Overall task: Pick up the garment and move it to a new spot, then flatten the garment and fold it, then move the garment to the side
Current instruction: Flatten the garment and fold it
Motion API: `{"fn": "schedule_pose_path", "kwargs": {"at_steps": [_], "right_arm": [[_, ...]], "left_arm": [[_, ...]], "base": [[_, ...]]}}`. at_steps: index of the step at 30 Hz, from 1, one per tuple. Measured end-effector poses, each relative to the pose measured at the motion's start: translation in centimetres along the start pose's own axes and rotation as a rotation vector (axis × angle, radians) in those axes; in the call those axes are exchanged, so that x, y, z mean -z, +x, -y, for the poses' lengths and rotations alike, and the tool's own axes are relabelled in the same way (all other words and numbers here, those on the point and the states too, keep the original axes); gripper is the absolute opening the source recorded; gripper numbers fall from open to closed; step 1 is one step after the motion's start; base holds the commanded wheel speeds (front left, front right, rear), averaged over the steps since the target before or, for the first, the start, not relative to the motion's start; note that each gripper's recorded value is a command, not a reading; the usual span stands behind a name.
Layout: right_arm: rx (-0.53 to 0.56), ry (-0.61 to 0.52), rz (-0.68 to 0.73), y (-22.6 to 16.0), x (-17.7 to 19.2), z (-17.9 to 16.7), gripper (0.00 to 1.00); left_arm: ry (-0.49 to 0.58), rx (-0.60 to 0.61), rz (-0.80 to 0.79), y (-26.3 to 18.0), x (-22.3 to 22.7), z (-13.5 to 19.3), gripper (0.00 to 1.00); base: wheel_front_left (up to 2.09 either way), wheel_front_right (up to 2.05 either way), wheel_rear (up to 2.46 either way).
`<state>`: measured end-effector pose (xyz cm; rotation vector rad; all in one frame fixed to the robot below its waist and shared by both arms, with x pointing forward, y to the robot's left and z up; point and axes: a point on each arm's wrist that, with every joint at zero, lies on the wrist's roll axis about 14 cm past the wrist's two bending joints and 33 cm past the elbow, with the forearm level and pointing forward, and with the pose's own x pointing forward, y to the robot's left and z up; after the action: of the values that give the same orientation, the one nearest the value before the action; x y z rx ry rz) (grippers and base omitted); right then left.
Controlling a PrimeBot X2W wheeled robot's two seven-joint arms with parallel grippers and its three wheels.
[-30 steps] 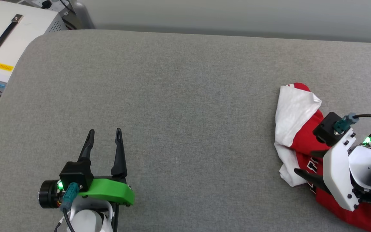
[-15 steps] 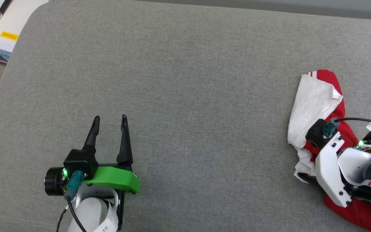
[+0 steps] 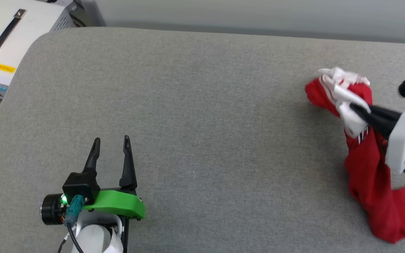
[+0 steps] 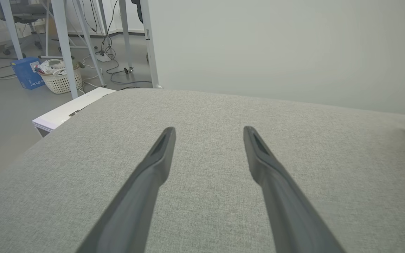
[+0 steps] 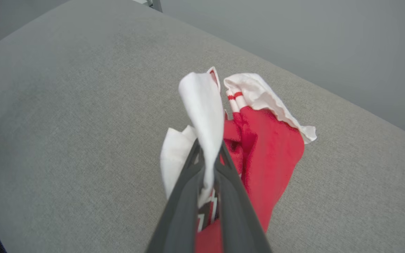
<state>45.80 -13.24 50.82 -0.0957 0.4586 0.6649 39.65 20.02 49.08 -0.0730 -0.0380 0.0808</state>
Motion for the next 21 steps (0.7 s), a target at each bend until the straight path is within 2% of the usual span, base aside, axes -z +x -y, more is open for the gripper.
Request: {"fn": "schedule_pose_path", "kwargs": {"at_steps": [5,10,17,21], "right_arm": [[0.061,-0.004,0.161,-2.6,-4.4,1.5,0.00],[0.044,-0.003,0.178,-1.7,-4.7,0.8,0.00],[-0.156,-0.003,0.152,4.6,-4.1,-6.5,0.00],[-0.285,-0.005,0.032,8.2,-0.5,-12.0,0.00]], "left_arm": [[-0.006,0.025,0.026,0.1,-0.9,0.9,1.00],[-0.004,0.021,0.016,0.2,-0.5,0.7,1.00],[-0.005,-0.009,-0.010,0.4,0.4,-0.3,1.00],[-0.001,-0.024,-0.026,0.4,1.0,-0.7,1.00]], "base": [[0.00,0.00,0.00],[0.00,0.00,0.00],[0.00,0.00,0.00],[0.00,0.00,0.00]]}}
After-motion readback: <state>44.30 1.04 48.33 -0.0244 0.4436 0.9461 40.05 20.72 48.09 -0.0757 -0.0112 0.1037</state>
